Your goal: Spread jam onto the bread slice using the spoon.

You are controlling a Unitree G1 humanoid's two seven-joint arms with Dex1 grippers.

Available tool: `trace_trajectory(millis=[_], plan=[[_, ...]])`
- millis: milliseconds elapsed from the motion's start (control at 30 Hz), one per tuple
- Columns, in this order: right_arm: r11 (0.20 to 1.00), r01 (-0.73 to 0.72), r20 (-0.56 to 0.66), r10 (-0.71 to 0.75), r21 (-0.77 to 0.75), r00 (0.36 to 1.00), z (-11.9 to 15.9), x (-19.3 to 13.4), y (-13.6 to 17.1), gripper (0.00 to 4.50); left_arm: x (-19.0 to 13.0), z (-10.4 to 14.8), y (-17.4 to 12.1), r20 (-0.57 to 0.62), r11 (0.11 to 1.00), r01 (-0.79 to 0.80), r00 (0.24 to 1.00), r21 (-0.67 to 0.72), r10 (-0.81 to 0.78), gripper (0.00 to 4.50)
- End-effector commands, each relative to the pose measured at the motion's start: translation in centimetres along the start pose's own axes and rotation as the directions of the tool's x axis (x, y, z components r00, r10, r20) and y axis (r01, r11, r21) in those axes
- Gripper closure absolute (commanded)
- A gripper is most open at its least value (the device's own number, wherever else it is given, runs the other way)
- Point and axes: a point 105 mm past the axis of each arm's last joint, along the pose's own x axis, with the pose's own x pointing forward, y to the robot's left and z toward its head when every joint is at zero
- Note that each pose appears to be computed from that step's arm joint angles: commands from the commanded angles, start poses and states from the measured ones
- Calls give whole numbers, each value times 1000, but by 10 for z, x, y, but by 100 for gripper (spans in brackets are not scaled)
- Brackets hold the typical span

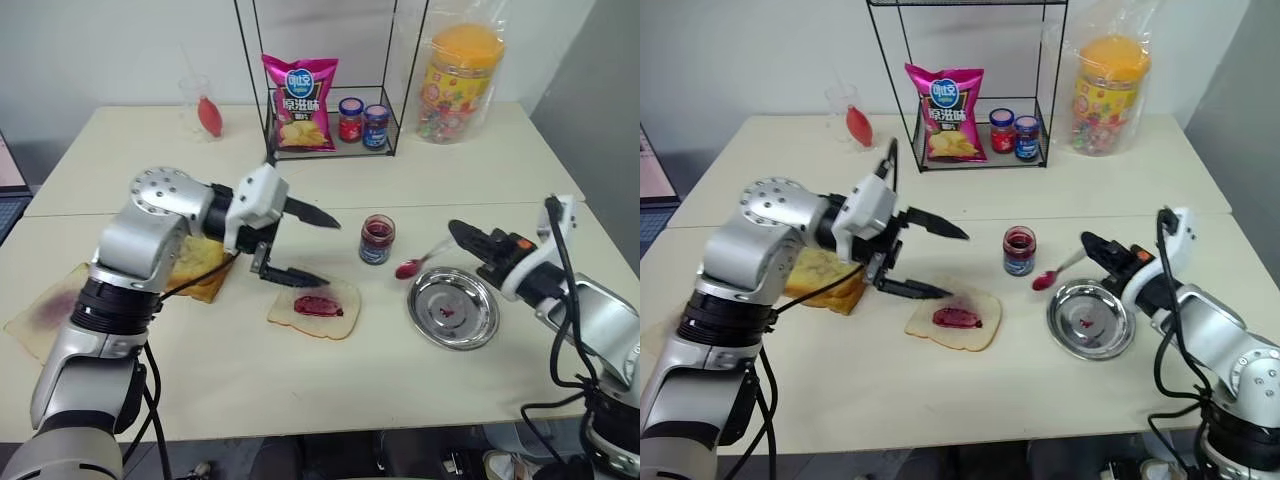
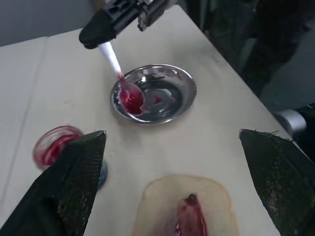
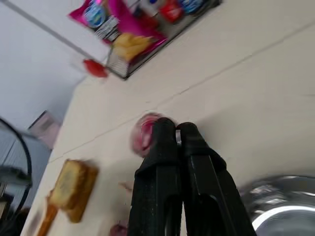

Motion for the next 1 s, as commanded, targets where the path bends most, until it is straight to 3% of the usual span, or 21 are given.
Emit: trace_trajectory(millis=[33, 367, 700, 1000], plan=[[998, 59, 85, -57, -29, 995, 6, -19, -12, 447, 17, -6, -3, -2, 999, 9, 1000, 52, -9, 0], [991, 129, 195, -130, 19, 972, 4, -16, -58, 447, 39, -29, -9, 28, 995, -102, 994, 0, 102, 0], [992, 120, 158, -123, 30, 980, -6, -10, -94, 447, 38, -35, -10, 22, 988, -150, 988, -23, 150, 0], [987, 127, 179, -142, 95, 974, -3, -11, -103, 250, 37, -36, -12, 21, 986, -164, 986, -36, 165, 0]])
